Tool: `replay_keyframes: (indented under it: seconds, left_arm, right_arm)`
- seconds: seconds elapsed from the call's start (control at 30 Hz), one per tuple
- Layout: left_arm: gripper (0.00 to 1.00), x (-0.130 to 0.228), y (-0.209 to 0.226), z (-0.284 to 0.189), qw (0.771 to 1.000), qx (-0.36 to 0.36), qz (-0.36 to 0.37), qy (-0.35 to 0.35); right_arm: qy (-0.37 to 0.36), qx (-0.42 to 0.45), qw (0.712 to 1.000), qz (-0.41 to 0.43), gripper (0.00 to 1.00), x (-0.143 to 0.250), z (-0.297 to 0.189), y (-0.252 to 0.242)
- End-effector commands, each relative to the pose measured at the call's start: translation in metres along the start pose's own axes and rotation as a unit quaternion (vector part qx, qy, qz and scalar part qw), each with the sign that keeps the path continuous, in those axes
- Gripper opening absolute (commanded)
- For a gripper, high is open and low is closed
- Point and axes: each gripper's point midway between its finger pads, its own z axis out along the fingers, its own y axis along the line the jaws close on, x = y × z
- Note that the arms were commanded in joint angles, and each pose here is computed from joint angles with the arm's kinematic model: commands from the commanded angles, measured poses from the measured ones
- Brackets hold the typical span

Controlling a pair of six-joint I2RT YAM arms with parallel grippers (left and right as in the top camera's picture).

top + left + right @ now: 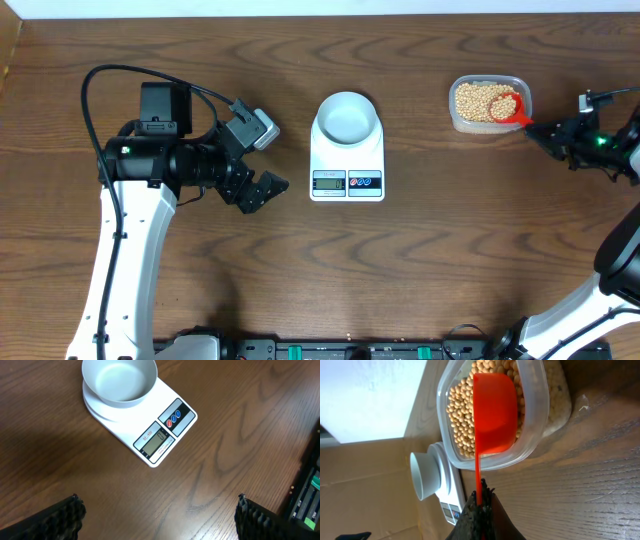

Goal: Scoop item into bowl and weigh 50g on scale
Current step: 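Drag the red scoop through the soybeans with the right gripper to fill it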

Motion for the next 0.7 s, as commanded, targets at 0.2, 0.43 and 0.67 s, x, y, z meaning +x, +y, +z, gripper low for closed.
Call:
replay_keyframes:
  seconds: [0.2,0.43,0.67]
  left_arm:
    - [0.98,-0.004,-0.003,-0.004,1.000,0.001,0.011,-0.008]
    - [0.98,-0.004,-0.003,-0.004,1.000,0.001,0.011,-0.008]
    - [0.98,-0.004,-0.003,-0.004,1.000,0.001,0.011,-0.008]
  right_arm:
    - [-0.005,-0.025,1.000,0.008,0.01,-0.002,-0.009,0.000]
    - [-0.007,-0.025,1.000,0.017,0.01,0.000,-0.017,-0.005]
    - [-0.006,-0.042,0.999,0.019,0.01,0.001,-0.017,0.001]
